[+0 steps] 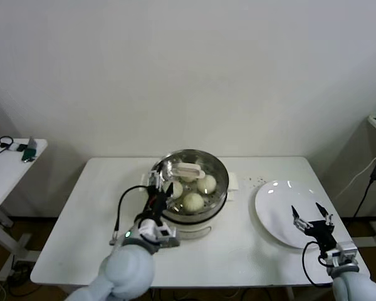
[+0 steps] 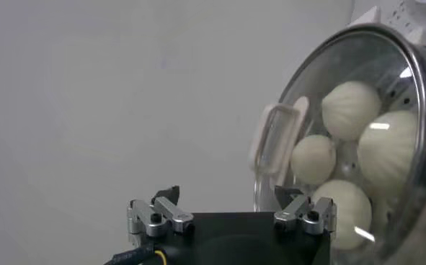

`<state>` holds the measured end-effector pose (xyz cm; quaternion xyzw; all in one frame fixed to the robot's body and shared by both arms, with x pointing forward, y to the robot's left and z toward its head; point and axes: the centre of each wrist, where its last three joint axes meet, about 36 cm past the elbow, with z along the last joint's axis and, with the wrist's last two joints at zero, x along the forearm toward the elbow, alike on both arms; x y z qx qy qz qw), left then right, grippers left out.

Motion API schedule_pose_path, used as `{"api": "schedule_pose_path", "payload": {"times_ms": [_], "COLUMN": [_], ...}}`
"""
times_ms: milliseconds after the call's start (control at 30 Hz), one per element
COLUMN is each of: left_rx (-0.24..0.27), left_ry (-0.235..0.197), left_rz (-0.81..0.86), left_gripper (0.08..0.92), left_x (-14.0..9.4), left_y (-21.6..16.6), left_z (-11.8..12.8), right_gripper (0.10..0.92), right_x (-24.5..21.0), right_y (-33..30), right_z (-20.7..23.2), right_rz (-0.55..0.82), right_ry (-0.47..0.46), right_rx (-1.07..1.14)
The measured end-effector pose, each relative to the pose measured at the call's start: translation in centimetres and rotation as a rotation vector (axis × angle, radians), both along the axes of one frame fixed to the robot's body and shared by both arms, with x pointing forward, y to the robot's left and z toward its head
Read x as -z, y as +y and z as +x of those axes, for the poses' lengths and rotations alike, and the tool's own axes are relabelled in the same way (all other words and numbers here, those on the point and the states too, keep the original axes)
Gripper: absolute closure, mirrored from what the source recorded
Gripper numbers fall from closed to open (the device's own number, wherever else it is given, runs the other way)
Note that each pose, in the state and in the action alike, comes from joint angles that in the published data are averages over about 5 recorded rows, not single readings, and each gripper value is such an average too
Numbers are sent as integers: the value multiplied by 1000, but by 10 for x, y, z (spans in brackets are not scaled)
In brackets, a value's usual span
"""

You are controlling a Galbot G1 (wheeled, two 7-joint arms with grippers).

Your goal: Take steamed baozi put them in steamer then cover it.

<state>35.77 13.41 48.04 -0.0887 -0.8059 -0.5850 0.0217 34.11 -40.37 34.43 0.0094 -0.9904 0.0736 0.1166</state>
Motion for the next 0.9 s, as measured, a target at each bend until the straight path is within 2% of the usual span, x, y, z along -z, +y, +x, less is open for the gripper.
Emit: {"api": "schedule_pose_path", "payload": {"times_ms": [200,367,533,700,900], "left_rx": [-87,-168,-170,-163,-190], "left_ry": [14,58,81,65,46], "left_rz": [-101,-224,-382,-559,-748], "left_gripper": [177,177,177,177,177], "left_x": [-2,1,16,40,72], "left_y": [31,63,97,132,165], "left_z": [3,5,3,-4,-18], "right_gripper": [200,200,200,200,200], "right_x": [1,3,4,7,8], "right_y": [4,7,10,15,17], "right_z": [-4,-8,-14,-21,-26], "right_rz": [3,7,14,28,33], "right_ry": [-5,-13,-19,-25,-26], "right_rx": [-8,-14,-26,-42,-54]}}
